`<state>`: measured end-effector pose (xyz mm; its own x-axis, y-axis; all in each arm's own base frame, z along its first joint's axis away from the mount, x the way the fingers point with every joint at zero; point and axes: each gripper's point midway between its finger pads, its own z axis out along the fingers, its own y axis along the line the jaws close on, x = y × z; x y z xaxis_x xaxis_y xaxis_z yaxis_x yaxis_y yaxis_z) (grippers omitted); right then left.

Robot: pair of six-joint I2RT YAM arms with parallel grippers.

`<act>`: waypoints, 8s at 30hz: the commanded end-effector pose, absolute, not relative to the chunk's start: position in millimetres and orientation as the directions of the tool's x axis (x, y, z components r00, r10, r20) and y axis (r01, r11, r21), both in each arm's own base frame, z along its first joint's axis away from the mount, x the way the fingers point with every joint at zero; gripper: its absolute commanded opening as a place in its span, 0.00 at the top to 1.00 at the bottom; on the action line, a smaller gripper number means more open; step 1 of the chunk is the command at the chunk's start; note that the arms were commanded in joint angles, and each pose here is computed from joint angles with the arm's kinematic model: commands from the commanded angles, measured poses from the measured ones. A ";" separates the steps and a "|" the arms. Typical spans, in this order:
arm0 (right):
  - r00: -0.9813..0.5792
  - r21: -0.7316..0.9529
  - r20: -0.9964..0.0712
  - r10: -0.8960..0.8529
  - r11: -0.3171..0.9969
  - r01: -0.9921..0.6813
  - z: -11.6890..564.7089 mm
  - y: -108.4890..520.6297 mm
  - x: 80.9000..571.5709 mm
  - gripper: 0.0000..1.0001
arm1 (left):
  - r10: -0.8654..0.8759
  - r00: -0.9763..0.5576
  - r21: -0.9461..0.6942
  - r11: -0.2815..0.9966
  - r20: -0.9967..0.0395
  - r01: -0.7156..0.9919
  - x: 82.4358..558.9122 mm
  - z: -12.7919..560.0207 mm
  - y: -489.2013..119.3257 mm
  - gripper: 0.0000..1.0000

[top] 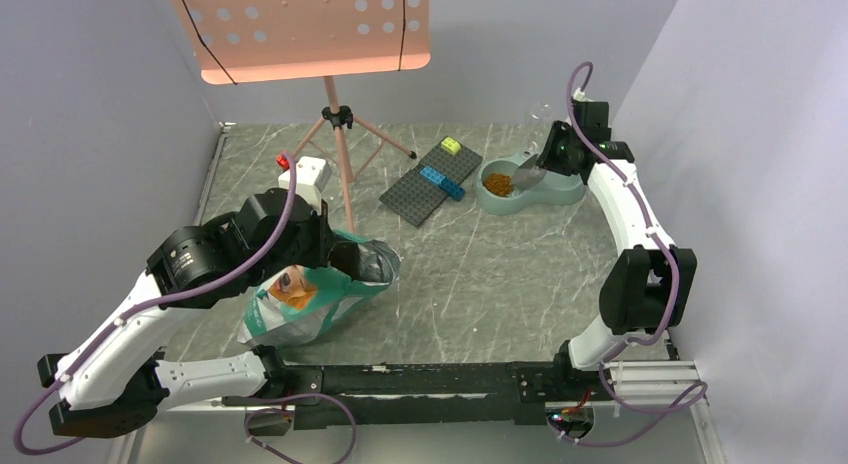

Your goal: Serve the pet food

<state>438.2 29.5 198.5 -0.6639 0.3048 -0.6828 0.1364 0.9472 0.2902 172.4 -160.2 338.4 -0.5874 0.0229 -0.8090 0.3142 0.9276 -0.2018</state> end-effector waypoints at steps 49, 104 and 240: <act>-0.749 0.776 -0.617 0.242 0.343 -0.529 408.9 232.3 163.9 1.00 | -0.098 -0.490 -0.306 0.879 -0.866 0.366 215.9 375.1 -189.6 1.00; -0.764 0.607 -0.644 0.024 0.625 -0.492 362.6 280.4 204.5 1.00 | -0.100 -0.472 -0.338 0.825 -0.876 0.453 201.0 400.9 -194.8 1.00; -0.855 0.931 -0.320 0.407 -0.031 -0.364 315.9 314.2 213.8 1.00 | -0.295 -0.395 -0.444 0.818 -0.870 0.366 203.4 407.4 -175.1 1.00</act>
<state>201.0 296.7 276.0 -0.8745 0.3953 -0.2810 -0.2735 0.0766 0.9588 197.2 -161.2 330.7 -0.5438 -0.1172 -0.8310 0.2836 0.9063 -0.3134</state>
